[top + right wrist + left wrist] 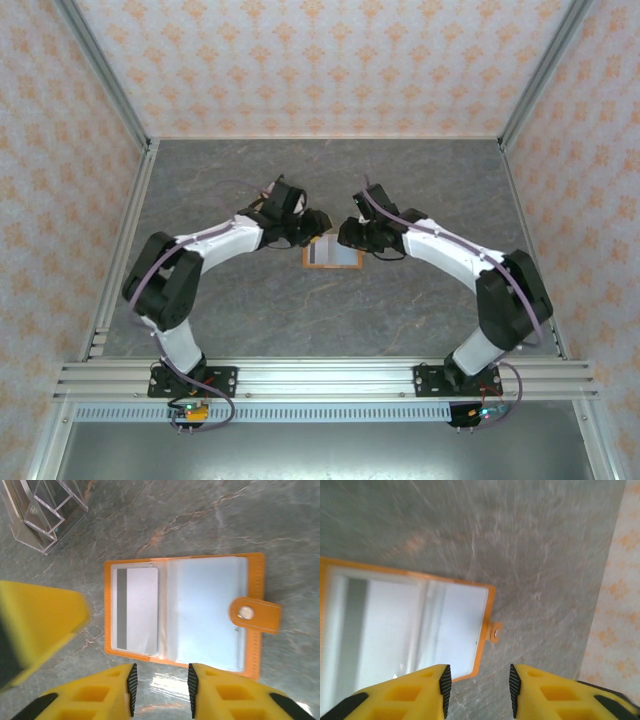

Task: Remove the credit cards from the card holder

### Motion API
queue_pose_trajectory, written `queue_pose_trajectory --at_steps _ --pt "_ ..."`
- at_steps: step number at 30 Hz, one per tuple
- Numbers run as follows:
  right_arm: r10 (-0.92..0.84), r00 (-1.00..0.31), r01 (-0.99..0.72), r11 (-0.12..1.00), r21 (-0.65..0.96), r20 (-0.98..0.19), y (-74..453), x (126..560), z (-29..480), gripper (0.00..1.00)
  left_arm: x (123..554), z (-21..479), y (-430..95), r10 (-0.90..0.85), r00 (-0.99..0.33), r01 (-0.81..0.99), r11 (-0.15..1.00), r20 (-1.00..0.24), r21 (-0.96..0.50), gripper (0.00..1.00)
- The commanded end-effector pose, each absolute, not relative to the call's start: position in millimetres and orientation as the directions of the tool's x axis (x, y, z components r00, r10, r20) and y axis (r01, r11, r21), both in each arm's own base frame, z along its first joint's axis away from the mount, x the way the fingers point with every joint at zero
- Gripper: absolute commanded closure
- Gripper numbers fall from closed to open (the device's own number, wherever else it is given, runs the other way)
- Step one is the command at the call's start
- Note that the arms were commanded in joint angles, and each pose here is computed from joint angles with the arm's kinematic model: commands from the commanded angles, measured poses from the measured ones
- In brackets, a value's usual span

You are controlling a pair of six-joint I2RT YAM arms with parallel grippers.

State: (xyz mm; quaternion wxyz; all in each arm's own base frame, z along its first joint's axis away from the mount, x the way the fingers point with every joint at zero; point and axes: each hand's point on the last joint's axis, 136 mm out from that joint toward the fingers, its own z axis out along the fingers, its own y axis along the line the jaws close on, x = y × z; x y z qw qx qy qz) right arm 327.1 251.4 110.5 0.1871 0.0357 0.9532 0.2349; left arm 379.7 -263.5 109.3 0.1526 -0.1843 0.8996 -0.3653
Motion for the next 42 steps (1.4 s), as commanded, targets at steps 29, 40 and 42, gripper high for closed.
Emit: queue_pose_trajectory --at_steps 29,40,42 --pt "0.17 -0.981 0.096 0.851 0.516 -0.098 293.7 341.2 31.2 0.78 366.7 18.8 -229.7 -0.495 -0.867 -0.407 0.764 -0.05 -0.501 0.89" --pt "0.165 -0.982 0.097 0.859 0.502 -0.092 289.1 337.0 22.8 0.78 349.4 -8.6 -218.8 -0.496 -0.868 -0.441 0.794 -0.027 -0.419 0.92" --pt "0.167 -0.981 0.096 0.861 0.499 -0.1 287.6 336.9 23.5 0.78 347.1 -11.3 -216.2 -0.498 -0.867 -0.446 0.798 -0.026 -0.407 0.92"
